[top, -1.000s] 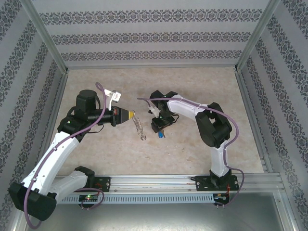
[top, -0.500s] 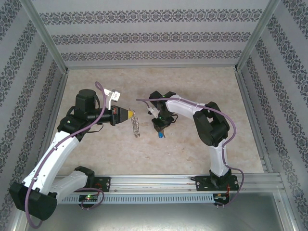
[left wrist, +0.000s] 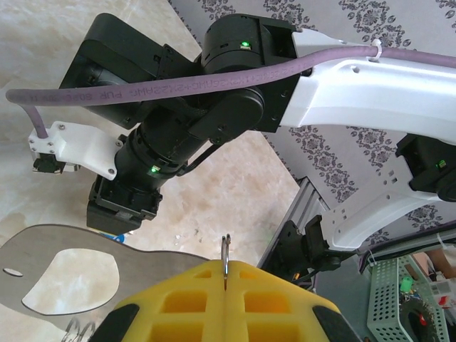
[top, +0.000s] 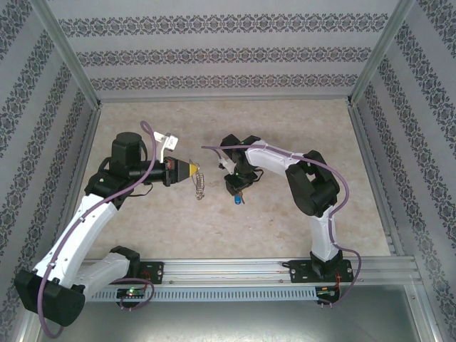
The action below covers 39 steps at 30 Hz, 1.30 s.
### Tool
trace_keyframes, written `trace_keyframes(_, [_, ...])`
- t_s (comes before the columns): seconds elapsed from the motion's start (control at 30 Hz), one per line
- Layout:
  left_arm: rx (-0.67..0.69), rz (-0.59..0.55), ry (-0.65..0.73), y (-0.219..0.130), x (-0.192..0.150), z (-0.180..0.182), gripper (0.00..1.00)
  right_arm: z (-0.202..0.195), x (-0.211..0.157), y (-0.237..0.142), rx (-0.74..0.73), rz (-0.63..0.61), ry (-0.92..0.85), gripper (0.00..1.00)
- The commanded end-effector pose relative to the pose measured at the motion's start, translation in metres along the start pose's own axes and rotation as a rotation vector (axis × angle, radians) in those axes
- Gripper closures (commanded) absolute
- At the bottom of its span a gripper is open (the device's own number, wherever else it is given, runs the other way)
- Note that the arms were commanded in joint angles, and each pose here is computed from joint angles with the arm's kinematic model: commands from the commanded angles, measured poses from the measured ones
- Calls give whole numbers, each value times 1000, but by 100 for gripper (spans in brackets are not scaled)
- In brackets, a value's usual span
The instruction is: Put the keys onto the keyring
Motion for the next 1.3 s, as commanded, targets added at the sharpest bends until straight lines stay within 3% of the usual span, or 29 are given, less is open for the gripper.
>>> trace_keyframes(0.0, [-21, -16, 41, -7, 2, -5, 100, 1, 1, 7, 15, 3, 8, 73])
trace_keyframes(0.23, [-13, -22, 43, -12, 1, -6, 100, 0, -3, 13, 26, 11, 17, 81])
trace_keyframes(0.43, [-13, -27, 45, -14, -2, -8, 100, 0, -6, 12, 23, 11, 20, 80])
trace_keyframes(0.6, [-15, -33, 46, -16, -2, -9, 100, 1, -7, 10, 6, 16, 16, 71])
trace_keyframes(1.27, [-34, -21, 44, -16, -5, -10, 100, 8, -22, 3, 14, -9, 41, 77])
Point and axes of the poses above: each hand's point on the last joint's axis, 136 mm out from that joint toward the fingers, its own y axis out along the fingers, its own z axis along the line the jaws close on, x = y × z, the point moved 10 cm from there along -y, back along the fingers, and after that the axes turned 14 degrees about -y, right-handed, at the moved point
